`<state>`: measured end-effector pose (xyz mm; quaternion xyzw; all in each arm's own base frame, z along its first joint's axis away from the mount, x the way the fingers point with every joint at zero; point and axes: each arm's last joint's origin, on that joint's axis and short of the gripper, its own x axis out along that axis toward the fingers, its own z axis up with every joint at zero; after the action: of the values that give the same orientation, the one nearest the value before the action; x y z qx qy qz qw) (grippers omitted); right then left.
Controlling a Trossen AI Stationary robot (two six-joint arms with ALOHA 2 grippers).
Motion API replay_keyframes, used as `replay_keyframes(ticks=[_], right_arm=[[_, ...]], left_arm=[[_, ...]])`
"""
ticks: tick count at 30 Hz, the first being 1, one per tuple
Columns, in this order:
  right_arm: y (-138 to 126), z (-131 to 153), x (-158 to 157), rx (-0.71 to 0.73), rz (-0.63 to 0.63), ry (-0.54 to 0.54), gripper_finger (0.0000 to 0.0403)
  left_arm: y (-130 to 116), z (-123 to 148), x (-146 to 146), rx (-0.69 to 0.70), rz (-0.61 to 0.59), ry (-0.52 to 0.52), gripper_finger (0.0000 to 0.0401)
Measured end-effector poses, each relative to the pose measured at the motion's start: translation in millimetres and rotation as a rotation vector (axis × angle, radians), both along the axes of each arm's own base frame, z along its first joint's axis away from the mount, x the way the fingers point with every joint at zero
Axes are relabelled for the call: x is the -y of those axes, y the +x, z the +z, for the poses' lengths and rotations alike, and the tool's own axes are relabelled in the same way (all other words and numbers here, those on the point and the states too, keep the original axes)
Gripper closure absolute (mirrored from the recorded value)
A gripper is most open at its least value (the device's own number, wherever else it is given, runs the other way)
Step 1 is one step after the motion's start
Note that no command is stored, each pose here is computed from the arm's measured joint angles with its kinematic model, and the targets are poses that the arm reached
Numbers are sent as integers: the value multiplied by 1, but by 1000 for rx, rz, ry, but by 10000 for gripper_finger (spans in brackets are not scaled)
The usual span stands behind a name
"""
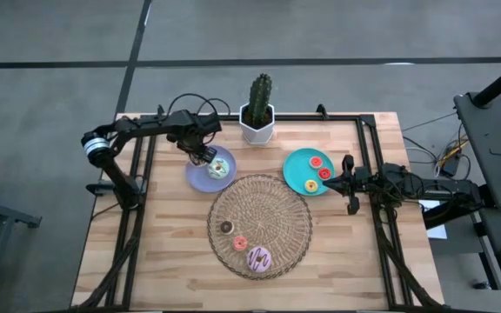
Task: Pick & Place donuts
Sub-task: Put the large black donut on the purple plate
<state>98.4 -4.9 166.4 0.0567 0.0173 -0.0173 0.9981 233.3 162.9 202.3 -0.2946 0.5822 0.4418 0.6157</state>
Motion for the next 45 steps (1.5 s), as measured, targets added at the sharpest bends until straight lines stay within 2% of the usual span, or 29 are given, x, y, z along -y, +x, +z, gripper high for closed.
replay_keyframes(ticks=[21, 45], right_arm=[[0, 0, 0, 0, 0, 0, 394], [0, 0, 0, 0, 0, 0, 394]], left_arm=[[8, -6, -6, 67, 5, 50, 266], [7, -8, -7, 60, 10, 90, 266]])
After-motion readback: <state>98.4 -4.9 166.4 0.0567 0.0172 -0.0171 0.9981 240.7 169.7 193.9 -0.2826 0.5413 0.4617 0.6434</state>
